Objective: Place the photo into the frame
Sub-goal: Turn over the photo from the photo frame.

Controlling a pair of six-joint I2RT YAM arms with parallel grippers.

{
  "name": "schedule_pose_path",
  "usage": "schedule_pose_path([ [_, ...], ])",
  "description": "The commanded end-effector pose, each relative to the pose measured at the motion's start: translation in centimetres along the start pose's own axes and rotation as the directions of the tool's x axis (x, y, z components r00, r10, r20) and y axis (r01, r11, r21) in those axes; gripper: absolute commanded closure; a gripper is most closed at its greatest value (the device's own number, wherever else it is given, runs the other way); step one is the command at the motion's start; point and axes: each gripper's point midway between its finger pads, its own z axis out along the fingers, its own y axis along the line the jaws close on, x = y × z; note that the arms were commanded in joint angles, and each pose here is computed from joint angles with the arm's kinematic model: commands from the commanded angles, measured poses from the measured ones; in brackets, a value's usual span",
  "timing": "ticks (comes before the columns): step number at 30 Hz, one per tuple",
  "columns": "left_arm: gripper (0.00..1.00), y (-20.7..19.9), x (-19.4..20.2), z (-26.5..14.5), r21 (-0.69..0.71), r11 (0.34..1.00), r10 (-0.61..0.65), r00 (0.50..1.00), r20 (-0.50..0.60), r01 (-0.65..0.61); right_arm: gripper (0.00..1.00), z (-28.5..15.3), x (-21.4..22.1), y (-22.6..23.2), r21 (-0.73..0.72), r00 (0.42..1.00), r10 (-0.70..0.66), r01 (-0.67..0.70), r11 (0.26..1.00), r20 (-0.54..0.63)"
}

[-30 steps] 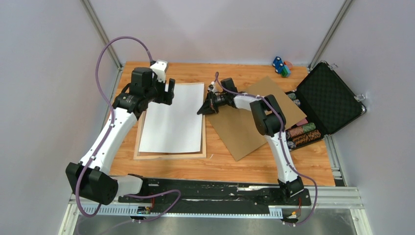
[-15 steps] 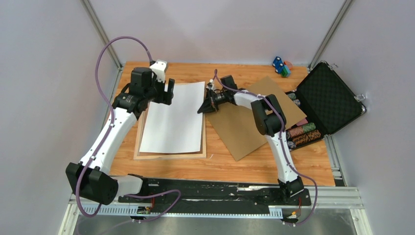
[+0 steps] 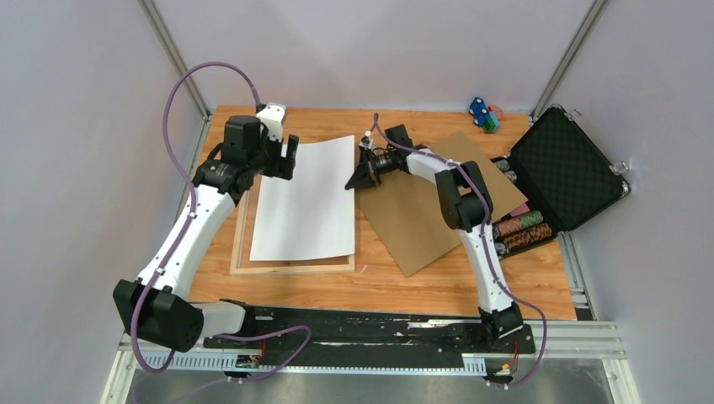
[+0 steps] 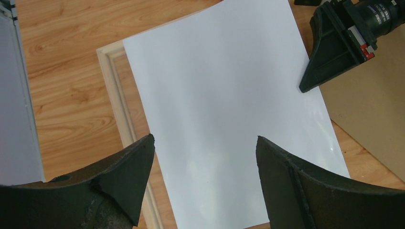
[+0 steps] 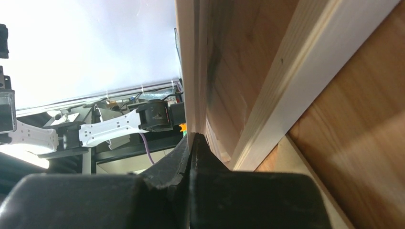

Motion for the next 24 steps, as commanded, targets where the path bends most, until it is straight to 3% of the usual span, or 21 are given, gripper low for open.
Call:
schedule_pose_path([
  [1, 0.14, 1.0, -0.8, 0.1, -0.044, 0.999, 0.025, 0.999, 0.026, -0.024, 1.0, 0.6, 0.0, 0.7, -0.024, 0.998, -0.053, 0.052, 0.998, -0.046],
  [12, 0.14, 2.0, -0.3, 0.7, -0.084, 0.996, 0.041, 0.999, 0.0, -0.041, 1.0, 3.2, 1.3, 0.5, -0.033, 0.99, -0.086, 0.083, 0.996, -0.111],
  [24, 0.14, 2.0, -0.1, 0.8, -0.082, 0.996, 0.038, 0.999, 0.002, -0.038, 1.0, 3.5, 1.0, -0.6, -0.003, 0.989, -0.109, 0.109, 0.994, -0.102],
])
